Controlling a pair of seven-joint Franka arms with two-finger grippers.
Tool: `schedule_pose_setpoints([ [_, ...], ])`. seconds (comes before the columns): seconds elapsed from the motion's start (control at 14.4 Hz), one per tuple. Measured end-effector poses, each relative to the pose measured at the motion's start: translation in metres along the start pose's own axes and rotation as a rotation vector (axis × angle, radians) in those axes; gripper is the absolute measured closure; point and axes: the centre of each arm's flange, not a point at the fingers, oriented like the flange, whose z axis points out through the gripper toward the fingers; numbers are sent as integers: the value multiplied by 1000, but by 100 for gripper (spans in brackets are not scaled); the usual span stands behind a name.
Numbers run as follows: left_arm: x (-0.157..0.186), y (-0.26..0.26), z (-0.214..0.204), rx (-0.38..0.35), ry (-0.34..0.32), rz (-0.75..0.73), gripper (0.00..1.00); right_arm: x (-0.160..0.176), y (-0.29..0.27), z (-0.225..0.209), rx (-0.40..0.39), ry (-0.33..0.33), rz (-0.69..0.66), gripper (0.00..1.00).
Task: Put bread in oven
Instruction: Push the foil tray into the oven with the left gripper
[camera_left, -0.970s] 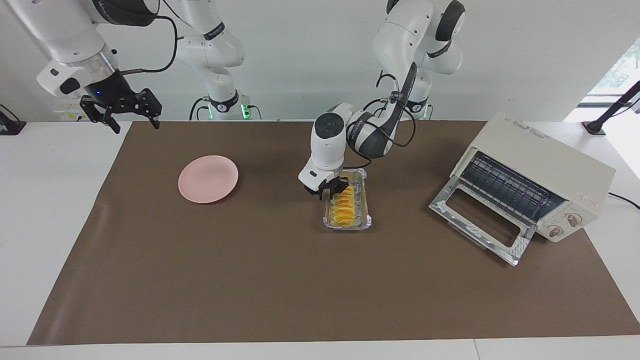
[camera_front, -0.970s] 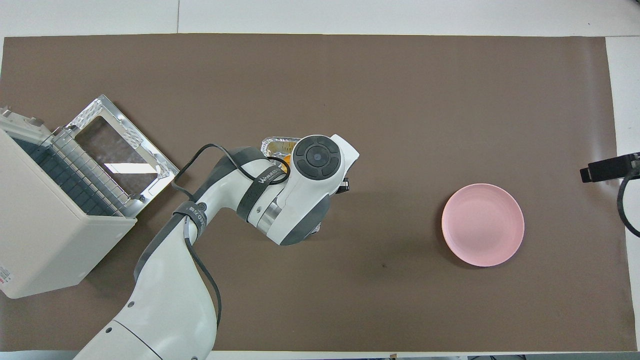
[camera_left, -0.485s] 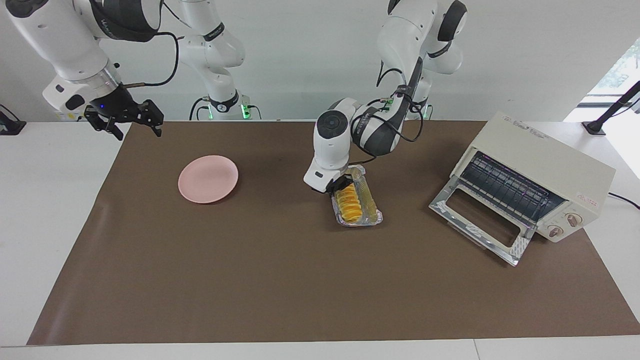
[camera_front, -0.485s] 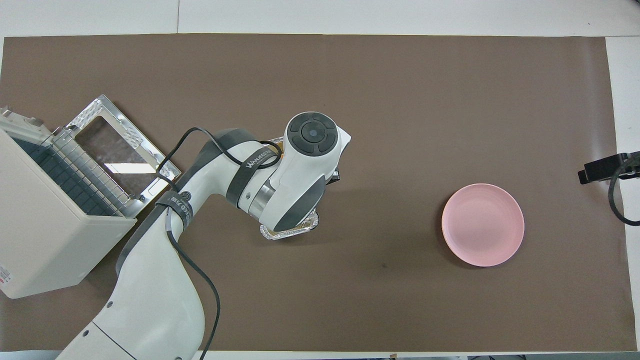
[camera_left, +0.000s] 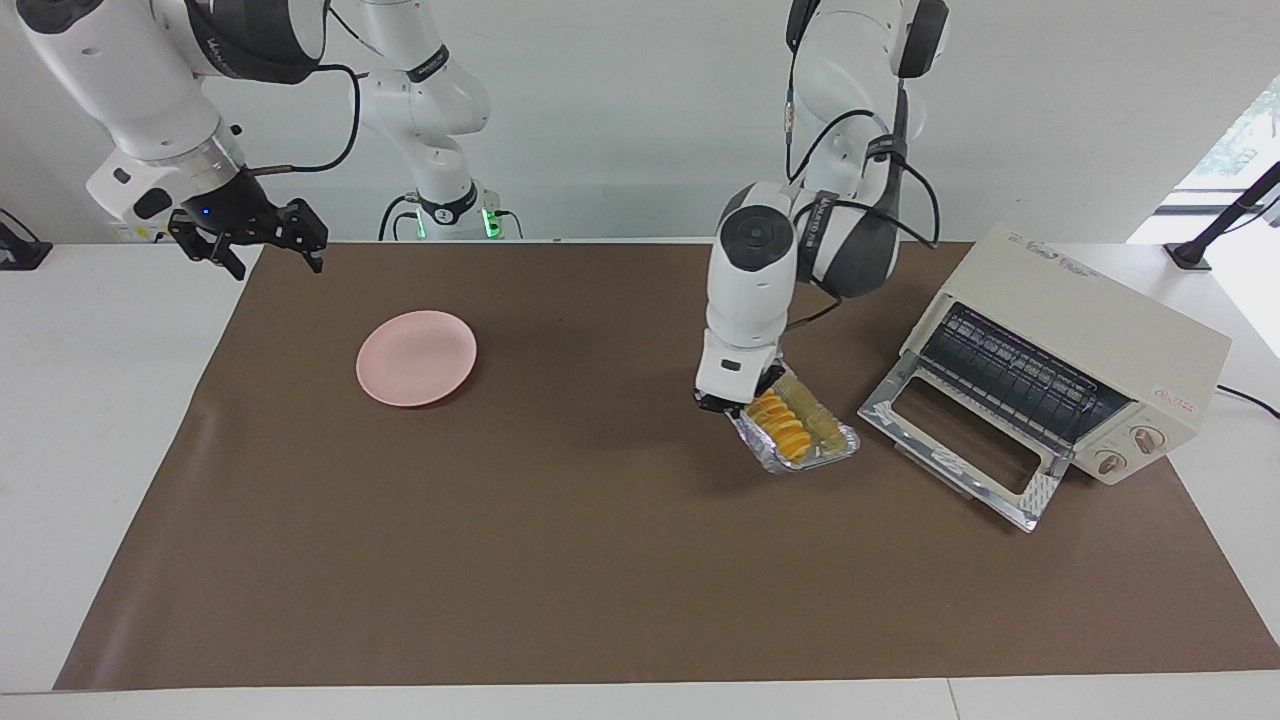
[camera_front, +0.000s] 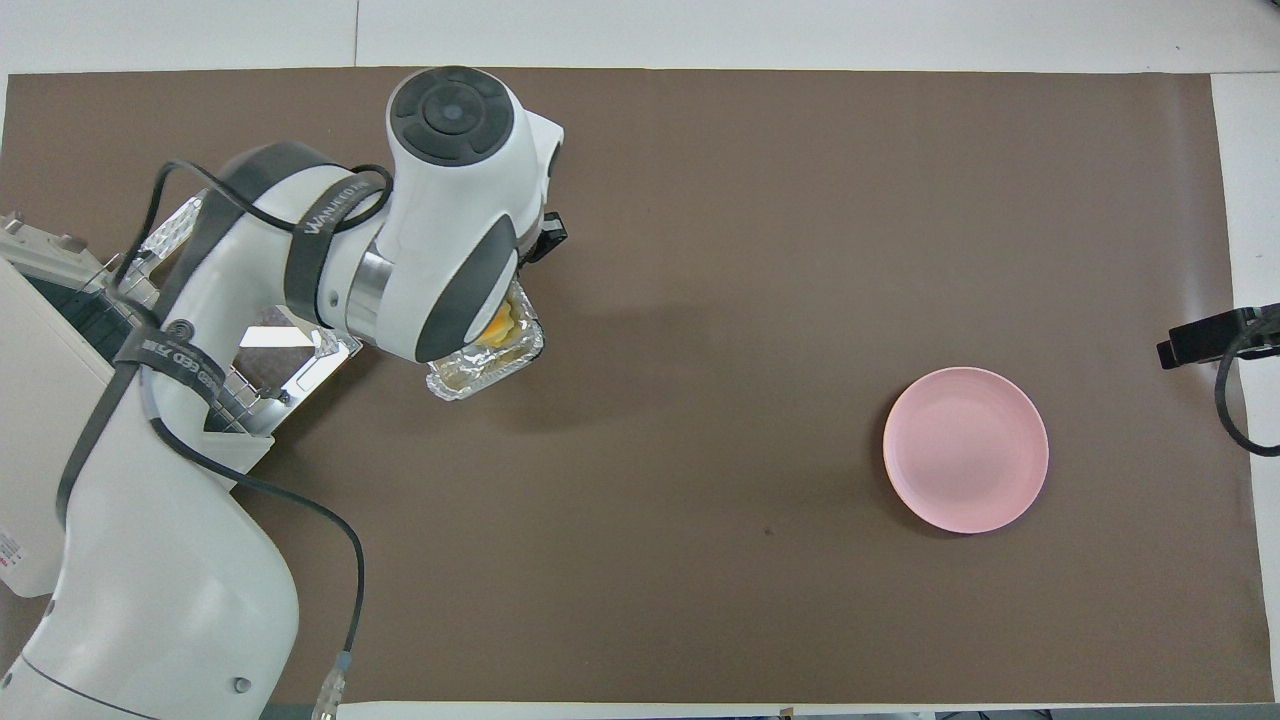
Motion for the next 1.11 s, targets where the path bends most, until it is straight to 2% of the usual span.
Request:
schedule_pose_setpoints([
  [0.21, 69, -67, 5, 39, 29, -120, 98, 0, 0, -1, 0, 1, 0, 0],
  [0.35, 110, -120, 13, 56, 18, -164, 98, 0, 0, -1, 0, 1, 0, 0],
  [0.49, 134, -163, 22, 89, -14, -212, 98, 0, 0, -1, 0, 1, 0, 0],
  [0.76, 146, -217, 34, 254, -79, -194, 98, 0, 0, -1, 0, 1, 0, 0],
  [1.11, 146, -274, 66, 302, -193, -179, 98, 0, 0, -1, 0, 1, 0, 0],
])
